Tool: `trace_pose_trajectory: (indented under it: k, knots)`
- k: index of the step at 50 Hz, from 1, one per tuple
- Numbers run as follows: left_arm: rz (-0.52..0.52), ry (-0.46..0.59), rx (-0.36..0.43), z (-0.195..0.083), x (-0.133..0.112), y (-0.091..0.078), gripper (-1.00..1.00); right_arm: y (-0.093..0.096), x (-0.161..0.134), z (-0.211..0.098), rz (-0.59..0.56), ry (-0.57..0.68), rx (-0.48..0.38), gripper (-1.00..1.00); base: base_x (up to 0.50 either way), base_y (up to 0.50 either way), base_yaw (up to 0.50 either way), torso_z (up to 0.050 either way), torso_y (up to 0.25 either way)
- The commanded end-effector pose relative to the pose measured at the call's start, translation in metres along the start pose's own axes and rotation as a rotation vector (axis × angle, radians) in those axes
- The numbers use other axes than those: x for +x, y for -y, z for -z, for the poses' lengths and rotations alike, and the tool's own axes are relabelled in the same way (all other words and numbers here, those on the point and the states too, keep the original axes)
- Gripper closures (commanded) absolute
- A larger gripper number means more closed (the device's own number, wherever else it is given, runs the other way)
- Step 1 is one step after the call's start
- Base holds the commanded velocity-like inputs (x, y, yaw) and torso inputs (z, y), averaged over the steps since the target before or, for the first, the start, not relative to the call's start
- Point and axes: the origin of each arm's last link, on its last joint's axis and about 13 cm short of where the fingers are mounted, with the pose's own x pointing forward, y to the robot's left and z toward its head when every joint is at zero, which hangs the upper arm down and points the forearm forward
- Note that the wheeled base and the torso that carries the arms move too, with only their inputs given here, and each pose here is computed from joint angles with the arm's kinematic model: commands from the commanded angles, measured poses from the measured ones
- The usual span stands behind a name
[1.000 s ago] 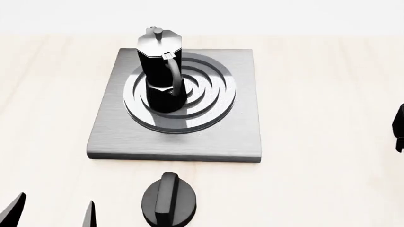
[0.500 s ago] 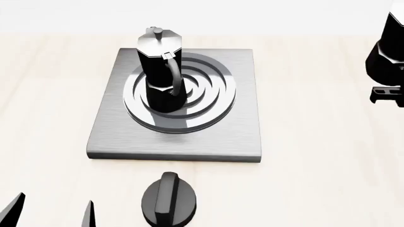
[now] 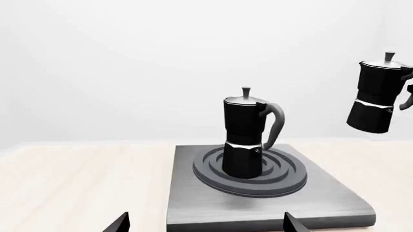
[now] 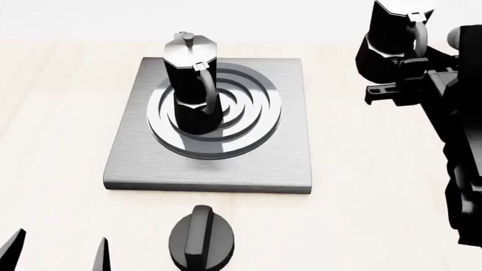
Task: Put both moka pots on the stove.
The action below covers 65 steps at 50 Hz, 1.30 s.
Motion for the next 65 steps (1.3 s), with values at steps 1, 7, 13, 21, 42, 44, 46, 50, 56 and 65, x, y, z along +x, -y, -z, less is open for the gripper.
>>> trace_pose_trajectory:
  k: [1, 7, 13, 21, 42, 44, 46, 50, 56, 65]
  knots:
    - [-0.005, 0.002, -0.003, -0.001, 0.001, -0.001, -1.00, -0.030, 0.018, -0.013, -0.146, 0.027, 0.020, 1.00, 0.00, 0.00, 0.00, 0.000, 0.000]
    - [-0.009, 0.004, -0.004, 0.000, 0.001, -0.002, -1.00, -0.036, 0.022, -0.019, -0.193, 0.034, 0.051, 1.00, 0.00, 0.00, 0.00, 0.000, 0.002]
    - [-0.010, 0.003, -0.008, 0.000, 0.002, -0.002, -1.00, -0.041, 0.025, -0.023, -0.228, 0.036, 0.057, 1.00, 0.00, 0.00, 0.00, 0.000, 0.000]
    - [-0.011, 0.004, -0.007, 0.000, 0.001, -0.003, -1.00, -0.056, 0.030, -0.025, -0.259, 0.047, 0.064, 1.00, 0.00, 0.00, 0.00, 0.000, 0.001]
    - [-0.011, 0.006, -0.010, -0.001, 0.002, -0.003, -1.00, -0.084, 0.036, -0.014, -0.306, 0.056, 0.095, 1.00, 0.00, 0.00, 0.00, 0.000, 0.001]
    - [-0.011, 0.005, -0.010, -0.001, 0.002, -0.003, -1.00, -0.086, 0.036, -0.013, -0.308, 0.057, 0.098, 1.00, 0.00, 0.00, 0.00, 0.000, 0.000]
    - [-0.011, 0.001, -0.008, 0.001, 0.002, -0.003, -1.00, -0.087, 0.037, -0.012, -0.309, 0.056, 0.099, 1.00, 0.00, 0.00, 0.00, 0.000, 0.000]
    - [-0.011, 0.003, -0.009, 0.000, 0.002, -0.003, -1.00, -0.090, 0.037, -0.009, -0.311, 0.056, 0.101, 1.00, 0.00, 0.00, 0.00, 0.004, 0.000]
    - [-0.012, 0.002, -0.008, 0.001, 0.001, -0.003, -1.00, -0.093, 0.037, -0.007, -0.309, 0.054, 0.106, 1.00, 0.00, 0.00, 0.00, 0.000, 0.002]
    - [-0.011, 0.002, -0.010, 0.001, 0.001, -0.003, -1.00, -0.099, 0.036, 0.000, -0.316, 0.047, 0.111, 1.00, 0.00, 0.00, 0.00, 0.000, 0.001]
